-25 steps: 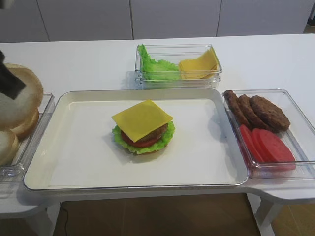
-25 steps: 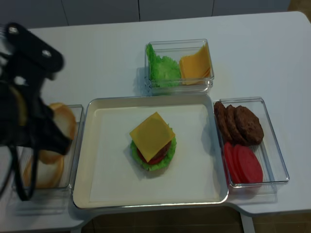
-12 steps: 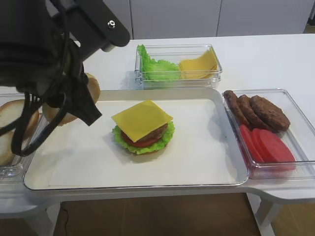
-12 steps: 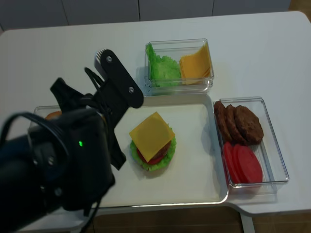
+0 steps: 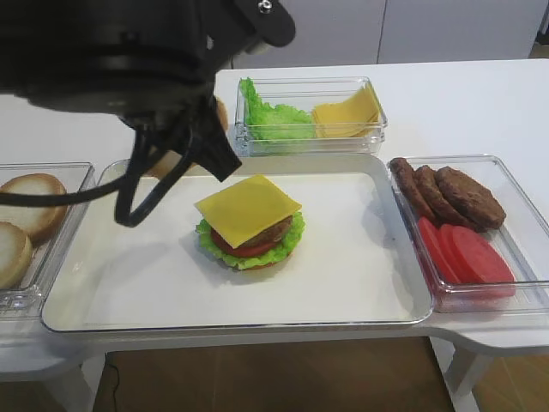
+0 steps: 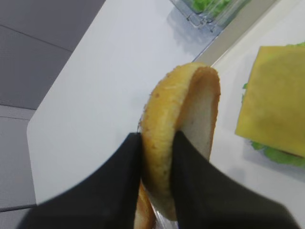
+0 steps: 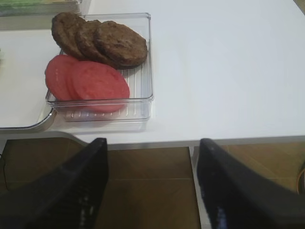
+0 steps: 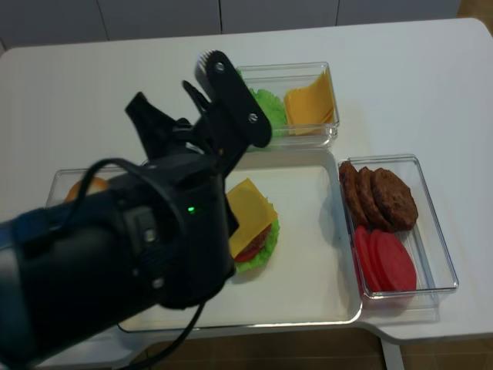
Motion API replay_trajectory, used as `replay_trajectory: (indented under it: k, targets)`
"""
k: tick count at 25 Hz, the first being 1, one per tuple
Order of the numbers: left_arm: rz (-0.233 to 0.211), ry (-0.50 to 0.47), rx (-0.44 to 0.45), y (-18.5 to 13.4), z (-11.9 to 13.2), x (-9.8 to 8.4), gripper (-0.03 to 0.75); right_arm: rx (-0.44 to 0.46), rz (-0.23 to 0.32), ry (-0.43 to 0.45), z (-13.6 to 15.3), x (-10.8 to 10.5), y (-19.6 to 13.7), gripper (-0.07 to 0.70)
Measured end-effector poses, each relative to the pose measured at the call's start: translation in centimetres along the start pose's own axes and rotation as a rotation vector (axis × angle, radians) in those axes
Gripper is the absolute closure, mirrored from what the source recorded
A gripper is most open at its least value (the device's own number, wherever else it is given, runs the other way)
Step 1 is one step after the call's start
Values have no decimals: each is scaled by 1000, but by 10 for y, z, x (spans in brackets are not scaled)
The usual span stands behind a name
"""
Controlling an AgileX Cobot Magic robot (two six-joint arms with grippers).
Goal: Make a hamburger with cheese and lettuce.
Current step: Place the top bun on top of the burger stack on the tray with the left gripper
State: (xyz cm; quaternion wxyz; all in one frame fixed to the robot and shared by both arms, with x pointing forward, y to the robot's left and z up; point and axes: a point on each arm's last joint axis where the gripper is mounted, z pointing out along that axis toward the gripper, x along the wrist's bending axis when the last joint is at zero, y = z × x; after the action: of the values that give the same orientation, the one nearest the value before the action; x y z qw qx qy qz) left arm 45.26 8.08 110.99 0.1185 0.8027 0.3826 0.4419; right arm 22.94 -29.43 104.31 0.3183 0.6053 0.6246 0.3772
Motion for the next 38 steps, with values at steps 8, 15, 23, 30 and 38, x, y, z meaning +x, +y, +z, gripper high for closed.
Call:
replay_trajectory:
  k: [8, 15, 23, 30, 38]
  targets:
    - [104, -15, -9, 14, 15, -23, 578, 0, 0, 0, 0, 0, 0, 185]
    - [143, -29, -17, 17, 26, -37, 580, 0, 0, 0, 0, 0, 0, 185]
    - [182, -36, 1, 17, 38, -52, 580, 0, 0, 0, 0, 0, 0, 185]
    - [195, -20, -14, 18, 39, -51, 580, 0, 0, 0, 0, 0, 0, 185]
    - [203, -14, -31, 20, 39, -51, 580, 0, 0, 0, 0, 0, 0, 185]
